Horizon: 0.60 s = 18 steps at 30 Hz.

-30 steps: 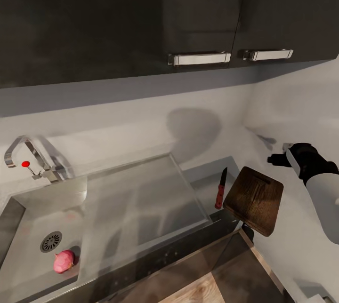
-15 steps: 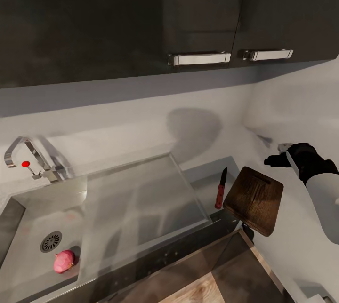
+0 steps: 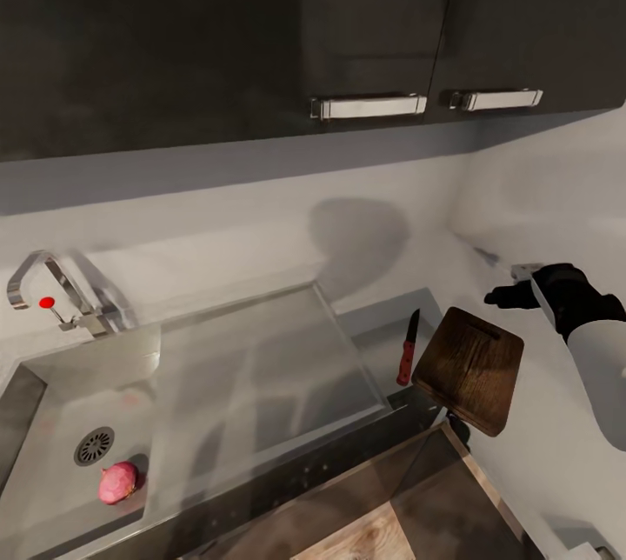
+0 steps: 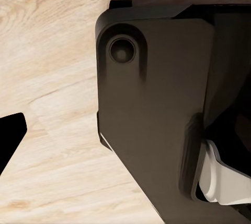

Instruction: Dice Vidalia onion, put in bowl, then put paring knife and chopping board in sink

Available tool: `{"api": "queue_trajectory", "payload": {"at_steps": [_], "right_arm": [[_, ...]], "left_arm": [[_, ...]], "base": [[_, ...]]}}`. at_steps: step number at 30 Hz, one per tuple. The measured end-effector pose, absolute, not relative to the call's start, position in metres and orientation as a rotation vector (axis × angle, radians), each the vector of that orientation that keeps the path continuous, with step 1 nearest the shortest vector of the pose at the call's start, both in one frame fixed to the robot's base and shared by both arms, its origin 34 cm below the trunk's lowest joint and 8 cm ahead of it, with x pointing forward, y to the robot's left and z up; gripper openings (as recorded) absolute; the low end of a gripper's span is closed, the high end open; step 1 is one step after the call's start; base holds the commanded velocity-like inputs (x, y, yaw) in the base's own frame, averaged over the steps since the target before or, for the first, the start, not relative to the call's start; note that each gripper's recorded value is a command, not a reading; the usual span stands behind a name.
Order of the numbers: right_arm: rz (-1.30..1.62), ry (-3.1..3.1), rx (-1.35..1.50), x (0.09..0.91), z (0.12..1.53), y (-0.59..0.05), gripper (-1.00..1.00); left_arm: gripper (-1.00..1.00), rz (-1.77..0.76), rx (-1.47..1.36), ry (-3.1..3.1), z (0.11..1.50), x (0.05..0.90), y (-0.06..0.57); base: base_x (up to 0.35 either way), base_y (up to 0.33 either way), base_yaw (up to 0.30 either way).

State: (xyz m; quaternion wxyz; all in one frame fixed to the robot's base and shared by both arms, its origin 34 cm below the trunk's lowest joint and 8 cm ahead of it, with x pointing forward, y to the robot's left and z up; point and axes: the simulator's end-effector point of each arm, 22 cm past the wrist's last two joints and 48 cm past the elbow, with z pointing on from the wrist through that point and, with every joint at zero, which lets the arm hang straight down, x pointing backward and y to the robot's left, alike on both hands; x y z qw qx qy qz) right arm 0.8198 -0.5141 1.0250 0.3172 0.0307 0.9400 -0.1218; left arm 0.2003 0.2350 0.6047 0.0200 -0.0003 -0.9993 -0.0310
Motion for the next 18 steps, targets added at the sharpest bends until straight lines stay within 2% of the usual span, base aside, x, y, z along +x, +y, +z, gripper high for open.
{"api": "queue_trajectory", "payload": {"at_steps": [18], "right_arm": [[-0.362,2.49,0.108,0.812,1.017,-0.541,1.0]], "left_arm": [[1.0,-0.096,-0.002,-3.078,0.603,0.192,0.235]], "base": [[0.0,0.0,0.0]]}}
